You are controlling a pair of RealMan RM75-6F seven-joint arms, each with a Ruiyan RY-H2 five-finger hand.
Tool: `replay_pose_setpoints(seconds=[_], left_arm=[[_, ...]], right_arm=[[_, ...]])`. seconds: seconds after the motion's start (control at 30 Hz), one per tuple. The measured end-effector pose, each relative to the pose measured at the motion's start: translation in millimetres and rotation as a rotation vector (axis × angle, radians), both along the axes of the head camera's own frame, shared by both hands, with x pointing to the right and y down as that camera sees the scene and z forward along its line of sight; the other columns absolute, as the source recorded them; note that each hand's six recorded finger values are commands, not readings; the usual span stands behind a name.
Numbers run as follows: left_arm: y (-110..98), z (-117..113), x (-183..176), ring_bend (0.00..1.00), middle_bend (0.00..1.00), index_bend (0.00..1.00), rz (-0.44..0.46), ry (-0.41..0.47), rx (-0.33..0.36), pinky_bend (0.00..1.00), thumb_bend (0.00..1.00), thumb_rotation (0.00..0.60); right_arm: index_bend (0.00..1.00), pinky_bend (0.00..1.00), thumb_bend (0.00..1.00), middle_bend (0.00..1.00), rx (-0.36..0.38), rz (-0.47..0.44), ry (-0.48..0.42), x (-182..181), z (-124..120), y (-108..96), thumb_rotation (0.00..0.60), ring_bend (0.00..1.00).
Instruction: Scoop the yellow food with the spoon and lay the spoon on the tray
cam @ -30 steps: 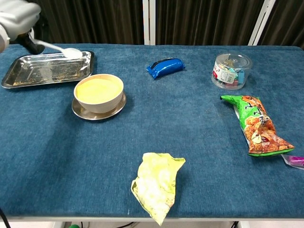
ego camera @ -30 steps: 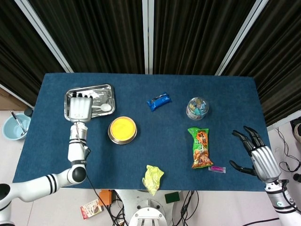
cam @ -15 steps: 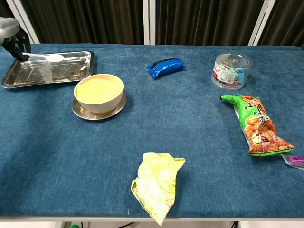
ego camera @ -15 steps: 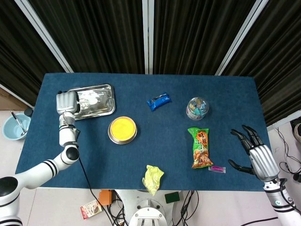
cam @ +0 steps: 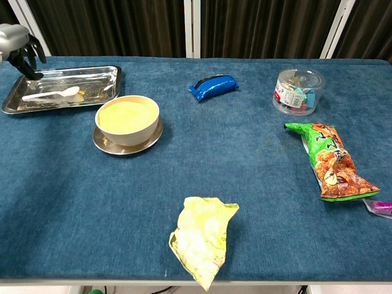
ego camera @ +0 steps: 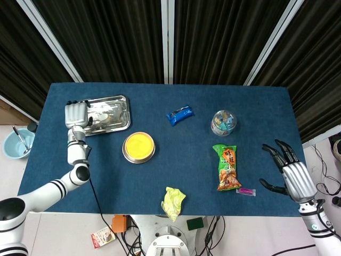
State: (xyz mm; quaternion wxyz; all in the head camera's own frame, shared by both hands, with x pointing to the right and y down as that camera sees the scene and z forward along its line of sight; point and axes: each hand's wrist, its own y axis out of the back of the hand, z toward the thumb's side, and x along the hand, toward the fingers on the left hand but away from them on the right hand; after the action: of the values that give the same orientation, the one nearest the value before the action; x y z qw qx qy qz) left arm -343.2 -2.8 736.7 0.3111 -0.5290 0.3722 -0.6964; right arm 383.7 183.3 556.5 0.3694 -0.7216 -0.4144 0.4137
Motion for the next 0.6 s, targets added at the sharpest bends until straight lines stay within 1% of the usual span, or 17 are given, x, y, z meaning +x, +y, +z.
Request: replay_pose_setpoints(seconds=[0.07,0.17,0.27,0.37,0.47,0.6], left_arm=[[1,-9,-2,0.24,0.37,0.34,0.016,0.007,0.028,0.18,0.32,0.6],[7,-30,-9,0.23,0.37,0.34,0.055,0.012,0.073,0.18,0.31,0.6],[21,-54,-20,0.21,0.35,0.34,0.097,0.026,0.11,0.15,0.29,0.6],[44,-82,-35,0.19,0.33,0.34,0.125,0.069,0.136,0.13,0.28,0.6],[74,-109,-53,0.18,0.32,0.33,0.157,0.103,0.153,0.11,0.26,0.6],[122,-141,-79,0.15,0.27,0.3,0.191,0.106,0.174,0.11,0.21,0.6]], right_arm=[[0.11,0.08,0.19,0.19,-0.001,0.004,0.021,5,-1,0,0.6,0.0],[0.11,0.08,0.21,0.19,-0.002,0.024,0.055,15,-4,1,0.6,0.0],[0.11,0.08,0.22,0.19,-0.002,0.055,0.083,28,-8,2,0.6,0.0],[0.09,0.08,0.23,0.16,-0.01,0.086,0.107,40,-10,6,0.6,0.0],[0.08,0.08,0.23,0.14,-0.016,0.112,0.114,48,-11,10,0.6,0.0],[0.07,0.06,0.23,0.13,-0.008,0.149,0.106,57,-12,22,0.6,0.0]])
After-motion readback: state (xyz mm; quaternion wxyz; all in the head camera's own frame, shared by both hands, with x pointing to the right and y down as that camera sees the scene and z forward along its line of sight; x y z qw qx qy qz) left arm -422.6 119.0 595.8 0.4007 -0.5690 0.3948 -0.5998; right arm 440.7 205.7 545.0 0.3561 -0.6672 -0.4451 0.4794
